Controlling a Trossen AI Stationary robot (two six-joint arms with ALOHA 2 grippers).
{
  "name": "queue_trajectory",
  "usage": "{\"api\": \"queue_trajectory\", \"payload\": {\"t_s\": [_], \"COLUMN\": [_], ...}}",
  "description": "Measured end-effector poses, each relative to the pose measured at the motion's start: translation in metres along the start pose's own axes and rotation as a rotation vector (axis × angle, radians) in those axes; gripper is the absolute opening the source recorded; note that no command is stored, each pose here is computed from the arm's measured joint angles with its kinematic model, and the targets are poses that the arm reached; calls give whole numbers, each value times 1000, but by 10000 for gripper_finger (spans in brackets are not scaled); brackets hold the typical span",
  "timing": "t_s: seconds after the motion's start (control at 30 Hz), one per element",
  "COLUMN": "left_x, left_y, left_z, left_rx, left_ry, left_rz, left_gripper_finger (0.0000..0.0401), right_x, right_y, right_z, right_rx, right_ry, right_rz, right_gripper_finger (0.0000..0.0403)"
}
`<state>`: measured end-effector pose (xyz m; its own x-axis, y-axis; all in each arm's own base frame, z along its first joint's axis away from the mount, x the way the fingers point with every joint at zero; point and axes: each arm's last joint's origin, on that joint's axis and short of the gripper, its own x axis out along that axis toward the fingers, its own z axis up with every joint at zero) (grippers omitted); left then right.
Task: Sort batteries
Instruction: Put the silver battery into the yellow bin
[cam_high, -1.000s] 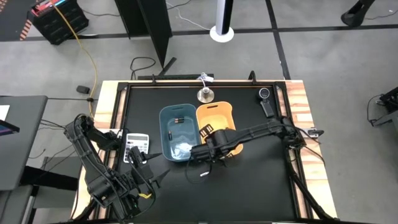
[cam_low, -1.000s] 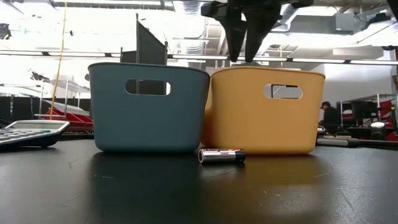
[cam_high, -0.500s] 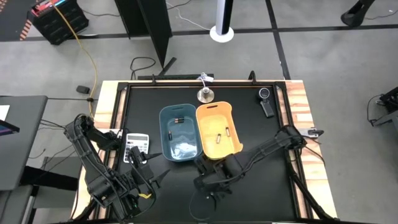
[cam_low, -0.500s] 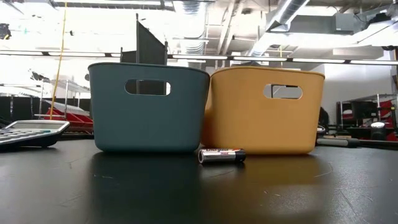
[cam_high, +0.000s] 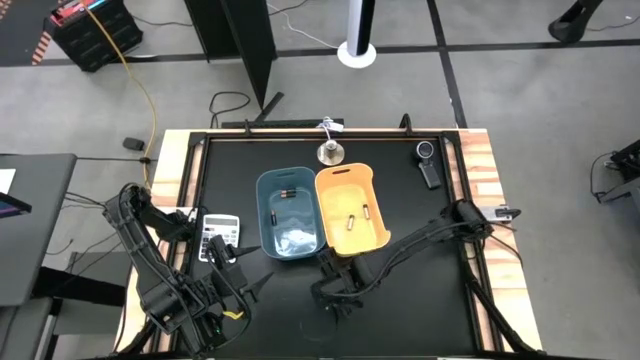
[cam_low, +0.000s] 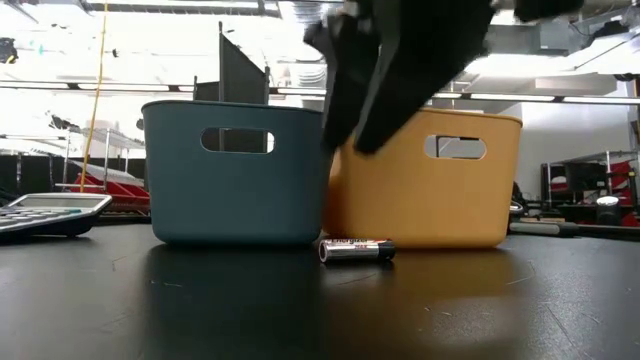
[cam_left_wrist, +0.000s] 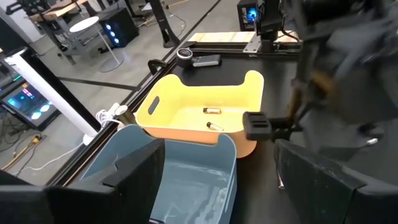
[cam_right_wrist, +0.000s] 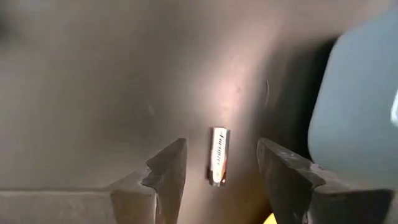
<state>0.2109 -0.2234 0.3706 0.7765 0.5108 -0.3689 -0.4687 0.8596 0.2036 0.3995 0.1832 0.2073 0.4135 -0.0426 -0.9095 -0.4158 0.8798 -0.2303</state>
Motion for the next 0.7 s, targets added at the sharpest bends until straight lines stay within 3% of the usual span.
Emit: {"api": "queue_trajectory", "payload": {"t_s": [0.3,0.7], "left_x": [0,0], "left_y": [-1,-1], "left_z": [0,1], "left_rx": [-18,-22], "left_ry": [-2,-3], "left_rz": [-5,-7], "left_gripper_finger": [295,295], "right_x": [32,34], "right_y": [-3,7], "right_z": [-22,-23], "right_rx": [43,-5], "right_ry": [28,38], "right_rz": [6,5], "right_gripper_finger": [211,210]}}
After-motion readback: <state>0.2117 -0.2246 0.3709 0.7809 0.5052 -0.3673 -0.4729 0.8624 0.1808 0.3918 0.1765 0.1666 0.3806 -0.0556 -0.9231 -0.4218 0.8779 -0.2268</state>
